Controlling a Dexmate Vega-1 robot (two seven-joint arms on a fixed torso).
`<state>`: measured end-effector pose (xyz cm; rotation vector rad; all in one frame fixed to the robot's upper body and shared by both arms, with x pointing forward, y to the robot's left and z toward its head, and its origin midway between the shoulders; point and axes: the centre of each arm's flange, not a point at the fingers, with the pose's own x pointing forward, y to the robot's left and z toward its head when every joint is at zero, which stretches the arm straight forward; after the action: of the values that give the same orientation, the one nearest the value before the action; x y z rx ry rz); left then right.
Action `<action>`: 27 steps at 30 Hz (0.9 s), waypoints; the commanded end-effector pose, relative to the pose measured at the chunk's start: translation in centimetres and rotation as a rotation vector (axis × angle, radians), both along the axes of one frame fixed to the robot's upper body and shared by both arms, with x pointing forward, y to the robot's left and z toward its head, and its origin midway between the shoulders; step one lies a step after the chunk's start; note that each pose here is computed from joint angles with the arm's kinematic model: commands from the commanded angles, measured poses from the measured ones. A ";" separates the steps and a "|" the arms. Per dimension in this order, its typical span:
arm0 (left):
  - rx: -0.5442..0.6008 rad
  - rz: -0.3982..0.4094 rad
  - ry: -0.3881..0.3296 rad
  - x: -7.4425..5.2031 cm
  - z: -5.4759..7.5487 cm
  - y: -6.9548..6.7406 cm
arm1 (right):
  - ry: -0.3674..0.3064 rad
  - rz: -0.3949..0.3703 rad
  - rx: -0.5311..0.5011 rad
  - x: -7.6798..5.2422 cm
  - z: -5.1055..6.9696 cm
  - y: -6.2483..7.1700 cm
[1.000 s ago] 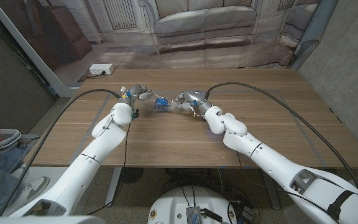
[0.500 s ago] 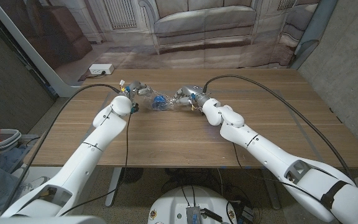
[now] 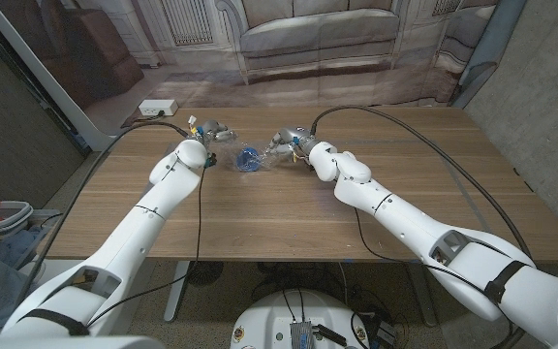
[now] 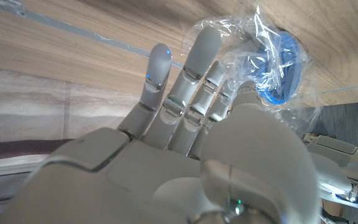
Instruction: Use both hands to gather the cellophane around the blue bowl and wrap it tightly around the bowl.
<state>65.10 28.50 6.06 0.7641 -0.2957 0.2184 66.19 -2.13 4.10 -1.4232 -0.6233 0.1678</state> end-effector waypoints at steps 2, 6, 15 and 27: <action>0.002 0.019 0.075 1.9 1.4 0.2 | 0.111 -0.061 0.001 1.5 2.1 0.9; 0.026 0.023 0.088 2.1 1.5 0.1 | 0.136 -0.083 0.002 1.9 2.6 1.1; 0.088 0.048 0.079 2.2 1.3 -0.3 | 0.178 -0.138 -0.029 3.4 2.9 2.2; 0.222 0.135 0.010 2.8 0.4 -1.1 | 0.218 -0.215 -0.046 5.7 2.5 2.7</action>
<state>67.30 28.09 7.11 0.9008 -0.2337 0.2606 70.15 0.25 6.66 -1.4561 -0.3691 0.1914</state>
